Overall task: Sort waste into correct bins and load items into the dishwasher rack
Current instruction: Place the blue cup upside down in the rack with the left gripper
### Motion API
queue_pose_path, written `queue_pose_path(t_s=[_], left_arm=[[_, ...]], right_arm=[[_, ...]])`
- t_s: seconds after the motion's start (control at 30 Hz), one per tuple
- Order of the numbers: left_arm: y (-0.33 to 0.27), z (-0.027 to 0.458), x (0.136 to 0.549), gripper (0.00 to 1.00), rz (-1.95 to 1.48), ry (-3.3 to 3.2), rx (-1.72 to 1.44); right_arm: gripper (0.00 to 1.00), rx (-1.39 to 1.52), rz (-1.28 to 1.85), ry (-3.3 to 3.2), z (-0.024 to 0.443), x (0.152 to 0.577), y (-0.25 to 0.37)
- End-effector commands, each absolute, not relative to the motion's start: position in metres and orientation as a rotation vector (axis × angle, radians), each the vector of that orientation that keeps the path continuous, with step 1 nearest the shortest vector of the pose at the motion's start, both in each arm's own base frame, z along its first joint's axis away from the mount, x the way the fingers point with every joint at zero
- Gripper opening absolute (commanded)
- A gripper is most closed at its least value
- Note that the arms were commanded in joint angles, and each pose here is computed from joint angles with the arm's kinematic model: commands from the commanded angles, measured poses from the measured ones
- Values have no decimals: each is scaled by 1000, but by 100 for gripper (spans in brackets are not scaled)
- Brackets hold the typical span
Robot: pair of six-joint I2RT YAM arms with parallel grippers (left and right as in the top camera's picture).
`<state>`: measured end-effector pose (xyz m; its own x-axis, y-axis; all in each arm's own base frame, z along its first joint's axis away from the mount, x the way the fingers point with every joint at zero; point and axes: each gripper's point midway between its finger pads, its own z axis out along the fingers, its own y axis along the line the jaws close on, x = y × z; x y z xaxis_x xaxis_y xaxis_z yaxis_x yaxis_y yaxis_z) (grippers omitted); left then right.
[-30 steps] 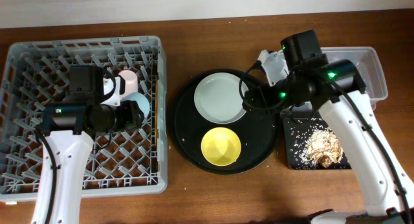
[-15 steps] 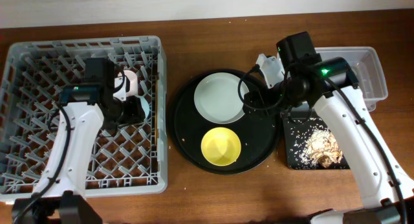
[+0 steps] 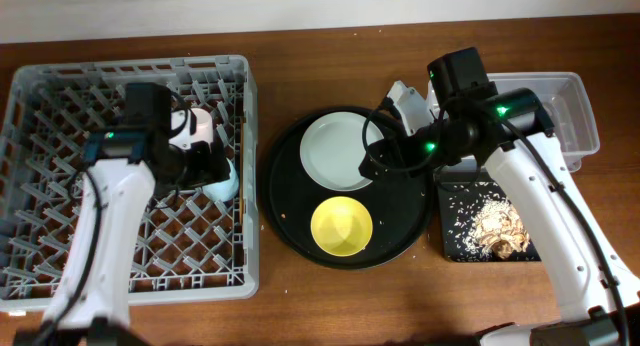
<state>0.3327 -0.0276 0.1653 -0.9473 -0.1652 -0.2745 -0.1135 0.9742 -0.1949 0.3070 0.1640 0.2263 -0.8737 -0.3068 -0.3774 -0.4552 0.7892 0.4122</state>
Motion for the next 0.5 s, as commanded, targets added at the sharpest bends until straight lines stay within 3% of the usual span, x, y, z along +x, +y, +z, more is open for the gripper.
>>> queue_pose_path(t_s=[0.0, 0.03, 0.07, 0.1, 0.13, 0.3, 0.47], left_arm=[[-48, 239, 306, 73, -412, 2638, -124], [-56, 248, 294, 69, -453, 2623, -94], [-73, 259, 269, 59, -485, 2620, -12], [-82, 261, 258, 50, -498, 2626, 38], [-95, 261, 249, 48, -517, 2631, 109], [-186, 241, 225, 48, -632, 2576, 549], [-270, 186, 219, 48, -582, 2578, 742]], right_arm=[[98, -600, 802, 2670, 228, 306, 172], [99, -600, 792, 2664, 228, 308, 172], [99, -558, 702, 2663, 225, 319, 164], [99, -417, 641, 2688, 224, 329, 154], [98, -247, 591, 2693, 224, 343, 140], [99, 41, 429, 2632, 229, 376, 63], [99, 353, 291, 2639, 222, 372, -26]])
